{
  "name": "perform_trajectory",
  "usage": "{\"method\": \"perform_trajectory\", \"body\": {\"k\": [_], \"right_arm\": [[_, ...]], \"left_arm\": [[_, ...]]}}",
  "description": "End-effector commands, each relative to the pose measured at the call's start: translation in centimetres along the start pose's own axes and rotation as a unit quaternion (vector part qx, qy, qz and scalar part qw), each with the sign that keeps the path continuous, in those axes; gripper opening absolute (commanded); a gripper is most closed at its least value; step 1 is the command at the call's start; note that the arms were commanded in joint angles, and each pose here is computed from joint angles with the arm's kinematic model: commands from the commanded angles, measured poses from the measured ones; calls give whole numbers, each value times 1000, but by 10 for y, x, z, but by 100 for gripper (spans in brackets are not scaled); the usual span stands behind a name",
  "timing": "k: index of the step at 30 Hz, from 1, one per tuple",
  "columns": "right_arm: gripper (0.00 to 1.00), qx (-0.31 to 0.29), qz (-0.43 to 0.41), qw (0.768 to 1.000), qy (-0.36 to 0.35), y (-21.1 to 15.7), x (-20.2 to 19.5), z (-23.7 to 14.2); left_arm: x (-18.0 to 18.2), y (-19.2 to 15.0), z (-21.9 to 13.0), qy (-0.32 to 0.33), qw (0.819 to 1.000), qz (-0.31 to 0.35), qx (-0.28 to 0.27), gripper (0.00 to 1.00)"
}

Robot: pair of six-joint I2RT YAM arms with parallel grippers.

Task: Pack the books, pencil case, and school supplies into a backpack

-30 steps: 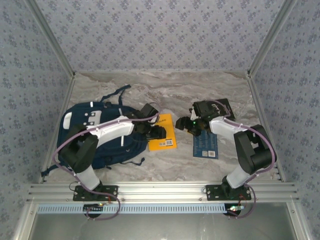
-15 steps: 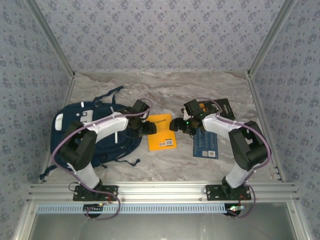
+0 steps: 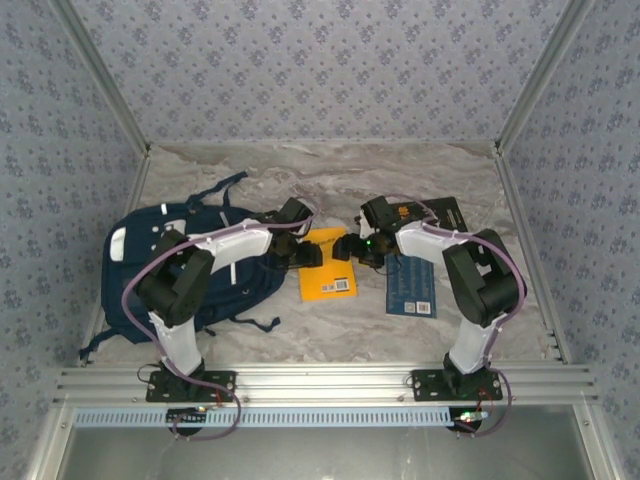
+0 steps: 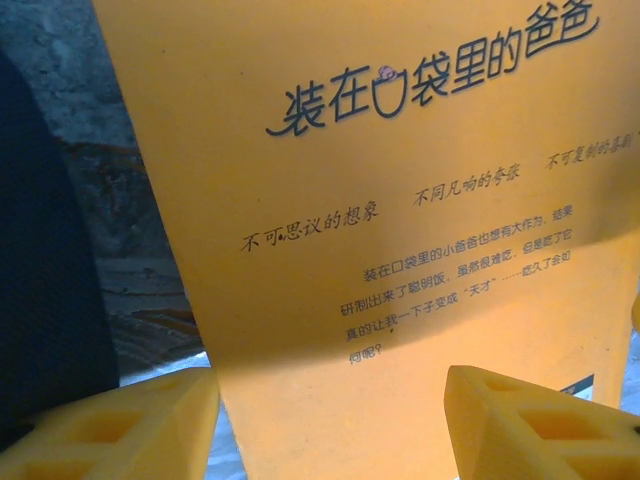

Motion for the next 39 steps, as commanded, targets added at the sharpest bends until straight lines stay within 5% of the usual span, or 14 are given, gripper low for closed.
{"method": "perform_trajectory", "body": {"k": [1,8,16,28,39], "right_arm": [[72,32,9,998,61,-1,12,13],[71,53,29,997,54,-5,8,31],[72,74,56,977,192,-14,44,3],[72,96,92,933,334,-27,65,-23],[71,124,74,939,311,-44,59,3]], "left_arm": [[15,-18,22,32,998,-15,43,57],[13,-23,31,9,999,-17,46,46],[10,-29,38,-13,999,-19,48,26],[13,-33,26,-39,999,-12,34,21],[14,-32,20,-76,997,-10,23,18]]}}
Point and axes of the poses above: each hand's point on the last joint's axis, 136 mm out from that joint toward the fingers, its own z axis out along the fingers, its own x axis along the line the jaws close on, y = z × x, the point moved 8 cm from there along -z, back along the fingers, and after that the axes turned 12 degrees about z, right-handed, at the moved point
